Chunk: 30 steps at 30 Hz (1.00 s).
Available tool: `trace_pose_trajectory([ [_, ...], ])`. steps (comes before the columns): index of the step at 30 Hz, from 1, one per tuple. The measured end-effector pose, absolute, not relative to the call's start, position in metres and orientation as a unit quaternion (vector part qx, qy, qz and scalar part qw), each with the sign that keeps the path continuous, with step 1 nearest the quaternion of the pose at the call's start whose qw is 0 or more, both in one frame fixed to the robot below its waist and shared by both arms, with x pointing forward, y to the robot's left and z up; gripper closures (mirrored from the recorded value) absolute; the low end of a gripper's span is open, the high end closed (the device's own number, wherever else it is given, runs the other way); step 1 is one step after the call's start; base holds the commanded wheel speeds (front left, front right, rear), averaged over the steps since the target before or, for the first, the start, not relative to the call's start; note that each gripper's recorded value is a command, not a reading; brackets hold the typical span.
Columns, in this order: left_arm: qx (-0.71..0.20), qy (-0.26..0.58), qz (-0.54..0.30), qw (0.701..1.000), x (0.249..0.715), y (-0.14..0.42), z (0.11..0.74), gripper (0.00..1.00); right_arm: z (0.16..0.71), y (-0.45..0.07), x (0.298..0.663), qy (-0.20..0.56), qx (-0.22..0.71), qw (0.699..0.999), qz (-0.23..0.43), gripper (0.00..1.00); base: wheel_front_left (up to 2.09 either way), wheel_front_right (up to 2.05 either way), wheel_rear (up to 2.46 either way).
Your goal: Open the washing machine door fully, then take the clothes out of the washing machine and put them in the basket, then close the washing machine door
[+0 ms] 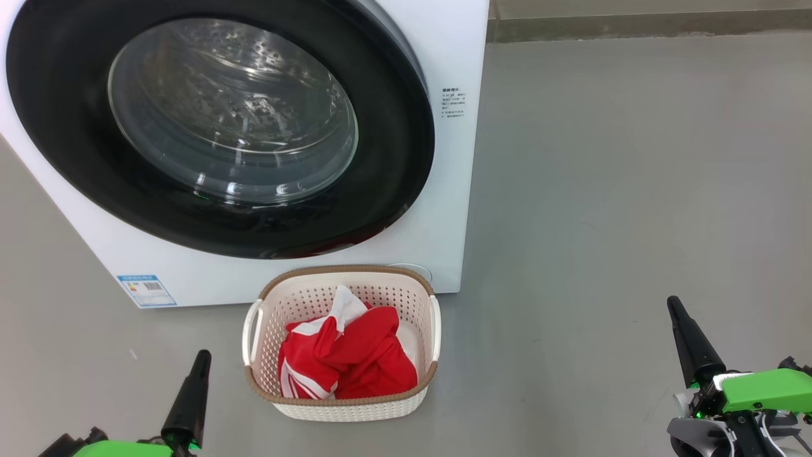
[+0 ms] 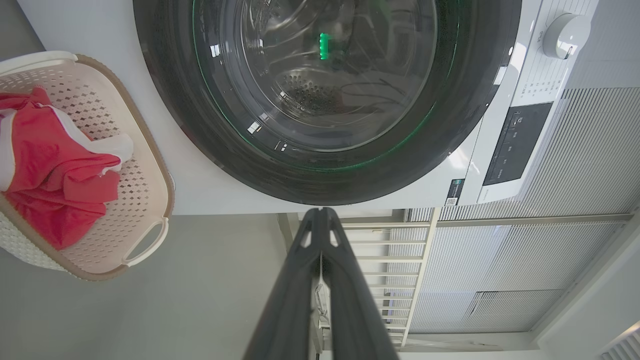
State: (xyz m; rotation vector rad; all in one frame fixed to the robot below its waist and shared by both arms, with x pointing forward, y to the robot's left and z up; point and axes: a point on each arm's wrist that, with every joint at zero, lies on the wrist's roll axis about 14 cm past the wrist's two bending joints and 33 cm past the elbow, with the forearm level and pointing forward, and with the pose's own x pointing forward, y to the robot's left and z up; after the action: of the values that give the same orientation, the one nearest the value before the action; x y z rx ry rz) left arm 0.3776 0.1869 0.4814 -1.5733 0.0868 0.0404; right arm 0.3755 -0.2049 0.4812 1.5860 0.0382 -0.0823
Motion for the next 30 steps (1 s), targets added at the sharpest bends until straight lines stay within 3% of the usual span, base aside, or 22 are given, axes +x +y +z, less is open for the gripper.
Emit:
trace_pose_trajectory([
  [30,-0.708,0.039,0.018,0.705,0.3776,0.1869,0.4815,1.0,0.4813,-0.2049,0.3755,0.017,0.712,0.701,-0.037,1.0,0.0,0.0,0.0],
])
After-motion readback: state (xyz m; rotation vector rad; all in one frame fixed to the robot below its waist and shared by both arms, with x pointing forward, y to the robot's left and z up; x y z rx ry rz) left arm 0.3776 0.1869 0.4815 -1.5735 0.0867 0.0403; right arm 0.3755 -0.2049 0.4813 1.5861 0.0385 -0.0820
